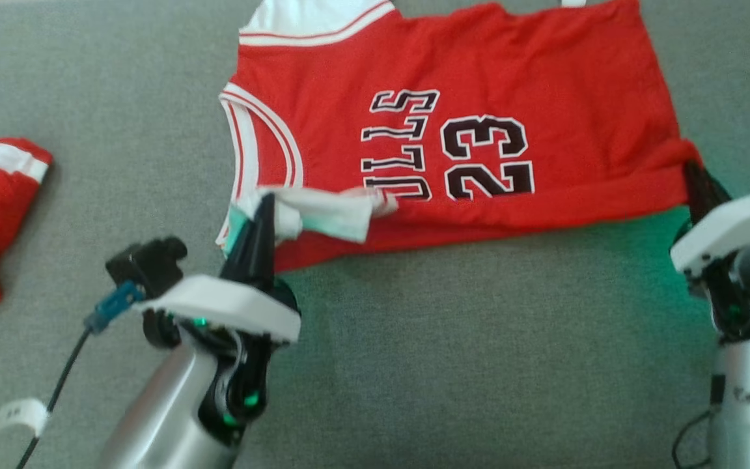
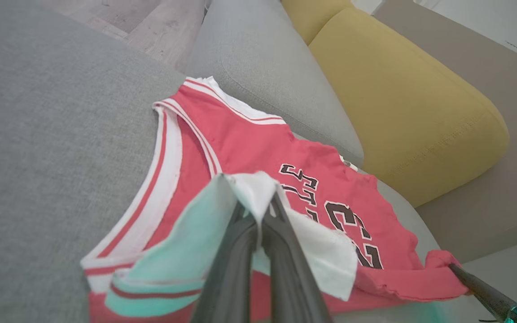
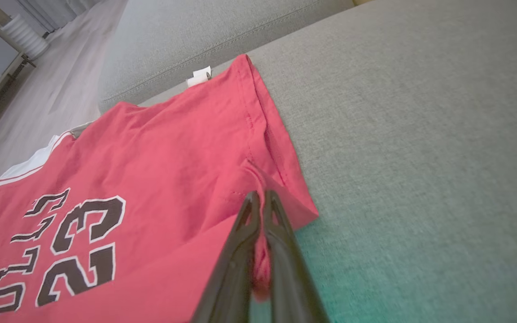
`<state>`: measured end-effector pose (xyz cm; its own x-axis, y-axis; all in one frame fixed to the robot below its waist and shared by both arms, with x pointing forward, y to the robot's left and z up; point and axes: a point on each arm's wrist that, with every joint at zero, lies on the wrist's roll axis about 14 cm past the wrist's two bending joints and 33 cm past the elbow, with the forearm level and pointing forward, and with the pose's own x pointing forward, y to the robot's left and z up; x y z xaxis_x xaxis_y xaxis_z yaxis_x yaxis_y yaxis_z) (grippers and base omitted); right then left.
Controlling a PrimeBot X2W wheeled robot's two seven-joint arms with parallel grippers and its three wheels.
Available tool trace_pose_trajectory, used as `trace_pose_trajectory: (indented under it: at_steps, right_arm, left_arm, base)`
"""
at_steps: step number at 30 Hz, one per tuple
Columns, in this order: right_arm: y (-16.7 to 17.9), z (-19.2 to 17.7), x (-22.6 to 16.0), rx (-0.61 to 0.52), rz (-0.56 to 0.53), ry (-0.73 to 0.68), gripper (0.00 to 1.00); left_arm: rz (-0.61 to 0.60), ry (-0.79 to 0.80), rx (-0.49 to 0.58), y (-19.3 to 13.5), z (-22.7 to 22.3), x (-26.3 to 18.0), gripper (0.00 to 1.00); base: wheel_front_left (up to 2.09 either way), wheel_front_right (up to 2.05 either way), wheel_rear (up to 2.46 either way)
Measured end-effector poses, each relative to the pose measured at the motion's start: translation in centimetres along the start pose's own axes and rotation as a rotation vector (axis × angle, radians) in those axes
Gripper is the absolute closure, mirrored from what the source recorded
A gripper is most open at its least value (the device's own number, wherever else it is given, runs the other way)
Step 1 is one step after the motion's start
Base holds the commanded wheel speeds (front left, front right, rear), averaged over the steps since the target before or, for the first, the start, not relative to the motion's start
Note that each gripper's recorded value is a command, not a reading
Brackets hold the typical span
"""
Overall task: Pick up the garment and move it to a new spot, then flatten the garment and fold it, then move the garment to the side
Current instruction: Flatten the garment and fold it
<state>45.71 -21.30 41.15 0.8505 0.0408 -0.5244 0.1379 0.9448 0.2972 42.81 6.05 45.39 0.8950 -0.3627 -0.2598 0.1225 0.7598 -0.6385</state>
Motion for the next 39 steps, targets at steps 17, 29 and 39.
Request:
trace_pose_trajectory:
  at_steps: [17, 29, 39]
  right_arm:
    - [1.9, 2.8, 3.1, 0.117, 0.066, -0.171, 0.0]
    - [-0.6, 3.2, -1.9, 0.071, 0.001, -0.281, 0.0]
    - [-2.1, 1.7, -2.7, -0.053, -0.06, -0.246, 0.0]
  left_arm:
    - [-0.014, -0.129, 0.127, 1.6, 1.7, 3.4, 0.0]
    - [0.147, -0.023, 0.411, 6.7, -2.2, -2.2, 0.0]
    - [0.216, 0.064, 0.458, 8.6, -3.8, -0.4, 0.0]
  base:
    - [0.0, 0.0, 0.0]
    - [0.0, 0.0, 0.0]
    - [0.0, 0.0, 0.0]
